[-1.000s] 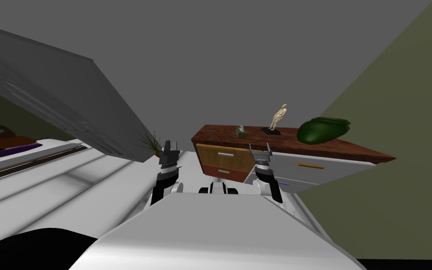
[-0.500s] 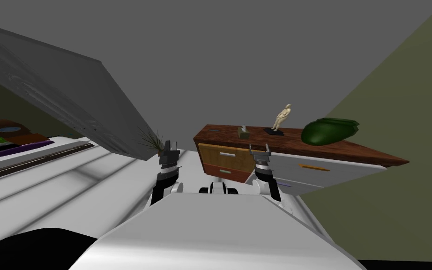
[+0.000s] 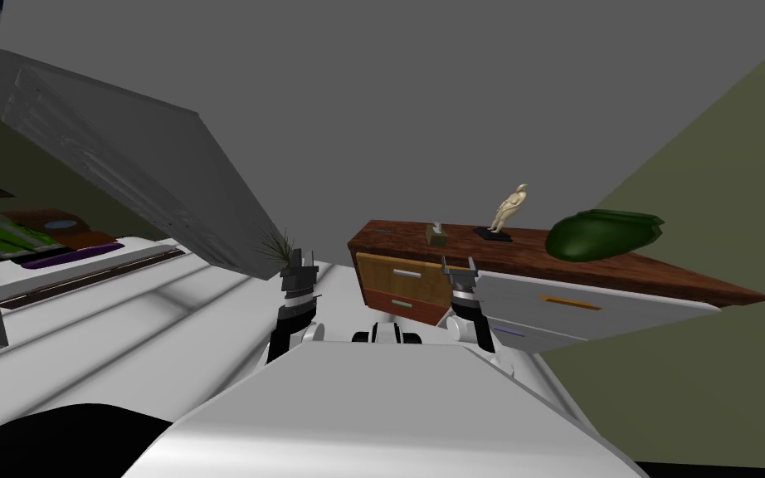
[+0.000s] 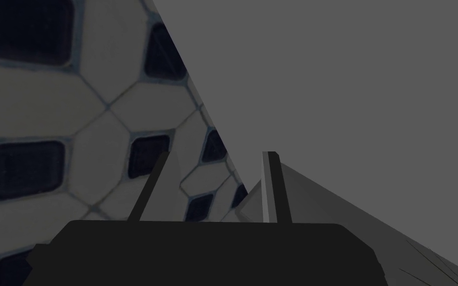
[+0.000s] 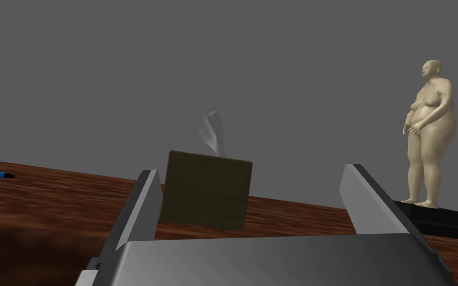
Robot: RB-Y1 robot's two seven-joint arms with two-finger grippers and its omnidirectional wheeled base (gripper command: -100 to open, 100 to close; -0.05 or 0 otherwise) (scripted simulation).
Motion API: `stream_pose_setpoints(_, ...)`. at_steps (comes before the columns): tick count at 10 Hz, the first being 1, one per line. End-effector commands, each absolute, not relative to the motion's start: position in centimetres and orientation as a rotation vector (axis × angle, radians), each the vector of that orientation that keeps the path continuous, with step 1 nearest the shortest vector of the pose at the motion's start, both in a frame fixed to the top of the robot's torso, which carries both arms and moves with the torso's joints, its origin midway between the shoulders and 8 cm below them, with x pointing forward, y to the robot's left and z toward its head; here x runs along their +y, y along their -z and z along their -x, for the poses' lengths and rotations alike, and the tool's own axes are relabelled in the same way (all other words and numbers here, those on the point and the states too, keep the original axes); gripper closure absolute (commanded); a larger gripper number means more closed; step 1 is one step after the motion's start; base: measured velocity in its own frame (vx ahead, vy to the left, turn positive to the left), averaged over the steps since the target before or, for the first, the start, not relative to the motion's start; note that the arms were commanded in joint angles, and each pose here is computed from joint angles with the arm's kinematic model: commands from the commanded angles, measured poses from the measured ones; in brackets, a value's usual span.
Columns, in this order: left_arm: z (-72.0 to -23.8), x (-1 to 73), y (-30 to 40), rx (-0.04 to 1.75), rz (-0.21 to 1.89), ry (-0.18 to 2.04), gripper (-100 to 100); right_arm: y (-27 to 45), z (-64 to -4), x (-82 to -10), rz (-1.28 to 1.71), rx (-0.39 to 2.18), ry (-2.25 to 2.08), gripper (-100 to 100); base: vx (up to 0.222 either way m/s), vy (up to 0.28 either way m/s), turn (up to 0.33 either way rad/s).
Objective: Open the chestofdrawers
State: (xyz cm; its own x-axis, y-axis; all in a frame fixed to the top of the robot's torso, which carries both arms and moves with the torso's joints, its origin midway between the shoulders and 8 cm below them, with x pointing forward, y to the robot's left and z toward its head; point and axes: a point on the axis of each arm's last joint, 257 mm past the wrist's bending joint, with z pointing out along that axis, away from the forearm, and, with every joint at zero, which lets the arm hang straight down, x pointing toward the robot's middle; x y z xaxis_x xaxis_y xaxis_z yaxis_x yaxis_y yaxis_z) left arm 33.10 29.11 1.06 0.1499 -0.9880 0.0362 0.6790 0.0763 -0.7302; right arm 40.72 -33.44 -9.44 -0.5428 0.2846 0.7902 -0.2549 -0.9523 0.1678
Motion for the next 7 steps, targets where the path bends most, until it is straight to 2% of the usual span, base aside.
stream_pose_setpoints(1,-33.1,29.1,-1.1,0.552,0.699,1.349,0,10.8,-41.3,-34.3,-1.352,-0.033,-2.562,-100,-0.015,0.023,0.11)
stream_pose_setpoints(7,-33.1,29.1,-1.1,0.552,0.699,1.349,0,12.9,-42.4,-35.9,-1.445,-0.215,-2.654,-100,-0.013,0.02,0.063)
